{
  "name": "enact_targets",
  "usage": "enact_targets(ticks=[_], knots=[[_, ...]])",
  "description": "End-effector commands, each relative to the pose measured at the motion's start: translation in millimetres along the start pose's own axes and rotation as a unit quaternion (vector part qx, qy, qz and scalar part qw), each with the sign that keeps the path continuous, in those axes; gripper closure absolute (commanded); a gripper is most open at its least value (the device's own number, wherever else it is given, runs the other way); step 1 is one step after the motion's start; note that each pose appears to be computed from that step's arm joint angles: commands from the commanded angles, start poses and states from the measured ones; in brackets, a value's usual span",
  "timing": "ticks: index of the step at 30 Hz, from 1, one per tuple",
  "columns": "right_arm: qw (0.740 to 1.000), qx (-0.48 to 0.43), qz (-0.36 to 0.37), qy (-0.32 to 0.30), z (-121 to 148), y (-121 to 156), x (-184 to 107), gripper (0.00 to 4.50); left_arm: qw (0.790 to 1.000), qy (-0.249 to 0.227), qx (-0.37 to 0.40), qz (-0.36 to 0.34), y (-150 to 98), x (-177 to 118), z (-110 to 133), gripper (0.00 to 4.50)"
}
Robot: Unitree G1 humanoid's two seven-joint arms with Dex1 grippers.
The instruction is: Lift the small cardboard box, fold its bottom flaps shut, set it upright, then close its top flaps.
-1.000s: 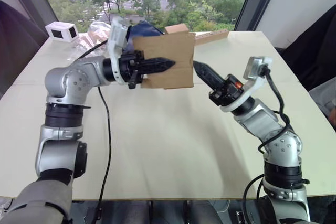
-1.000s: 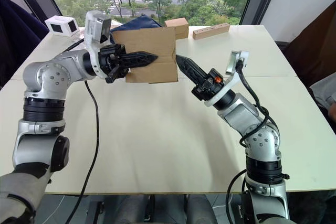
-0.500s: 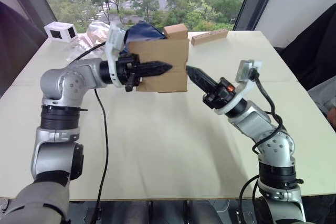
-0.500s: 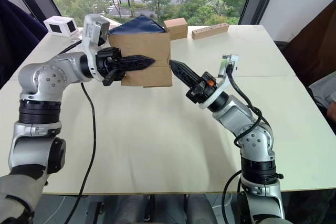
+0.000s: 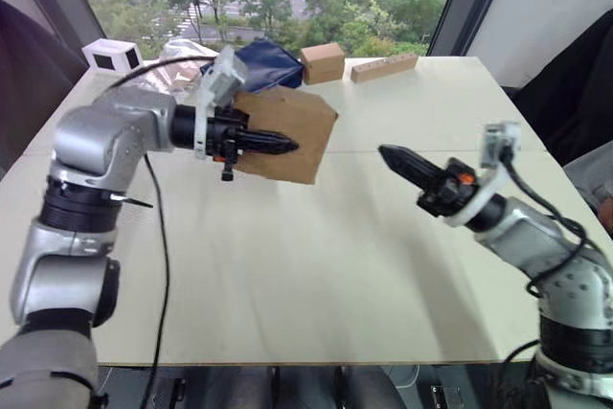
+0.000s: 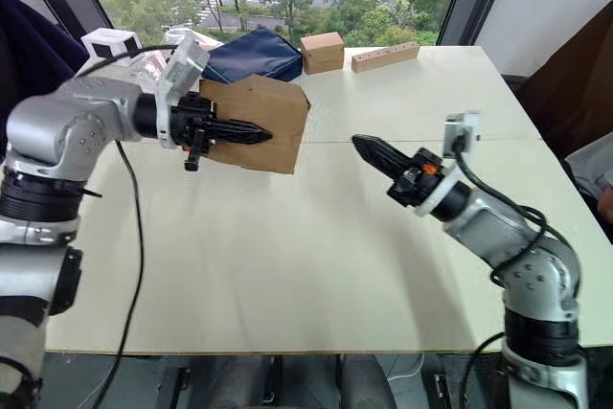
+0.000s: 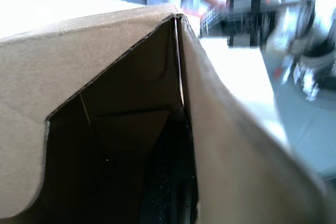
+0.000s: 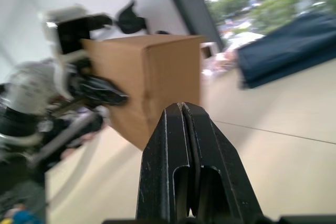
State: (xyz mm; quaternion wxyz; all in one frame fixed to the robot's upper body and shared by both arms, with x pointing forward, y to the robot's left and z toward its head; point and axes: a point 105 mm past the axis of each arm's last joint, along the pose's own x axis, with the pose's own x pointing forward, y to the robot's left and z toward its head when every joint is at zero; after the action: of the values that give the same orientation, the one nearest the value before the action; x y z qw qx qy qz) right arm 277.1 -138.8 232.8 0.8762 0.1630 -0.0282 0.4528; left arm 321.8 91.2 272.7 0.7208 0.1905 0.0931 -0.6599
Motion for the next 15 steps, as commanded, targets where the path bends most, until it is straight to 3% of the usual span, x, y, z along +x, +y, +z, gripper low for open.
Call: enact_targets(ticks=[1, 3, 5, 7, 10, 15], knots=[[0.987, -0.102, 0.015, 0.127, -15.6, 23.1, -15.9, 4.49, 0.974, 0.189, 0.121, -0.028, -1.1, -1.8, -6.7, 4.50], [0.968, -0.146, 0.016, 0.203, -32.6, 28.9, -23.9, 4.49, 0.950, 0.276, 0.142, -0.037, 0.5, 8.1, -17.2, 4.50], [0.951, -0.179, 0.014, 0.250, -45.0, 30.2, -28.8, 4.49, 0.934, 0.321, 0.151, -0.051, -1.9, 15.6, -23.1, 4.50], [0.941, -0.200, 0.010, 0.274, -53.1, 29.8, -30.4, 4.49, 0.928, 0.336, 0.145, -0.068, -7.3, 20.1, -25.0, 4.50], [0.934, -0.217, -0.008, 0.285, -62.9, 26.3, -33.3, 4.49, 0.919, 0.361, 0.131, -0.090, -16.3, 31.1, -24.1, 4.50], [0.945, -0.205, -0.037, 0.252, -70.8, 27.9, -32.8, 4.49, 0.905, 0.402, 0.104, -0.095, -18.9, 42.2, -29.3, 4.50]])
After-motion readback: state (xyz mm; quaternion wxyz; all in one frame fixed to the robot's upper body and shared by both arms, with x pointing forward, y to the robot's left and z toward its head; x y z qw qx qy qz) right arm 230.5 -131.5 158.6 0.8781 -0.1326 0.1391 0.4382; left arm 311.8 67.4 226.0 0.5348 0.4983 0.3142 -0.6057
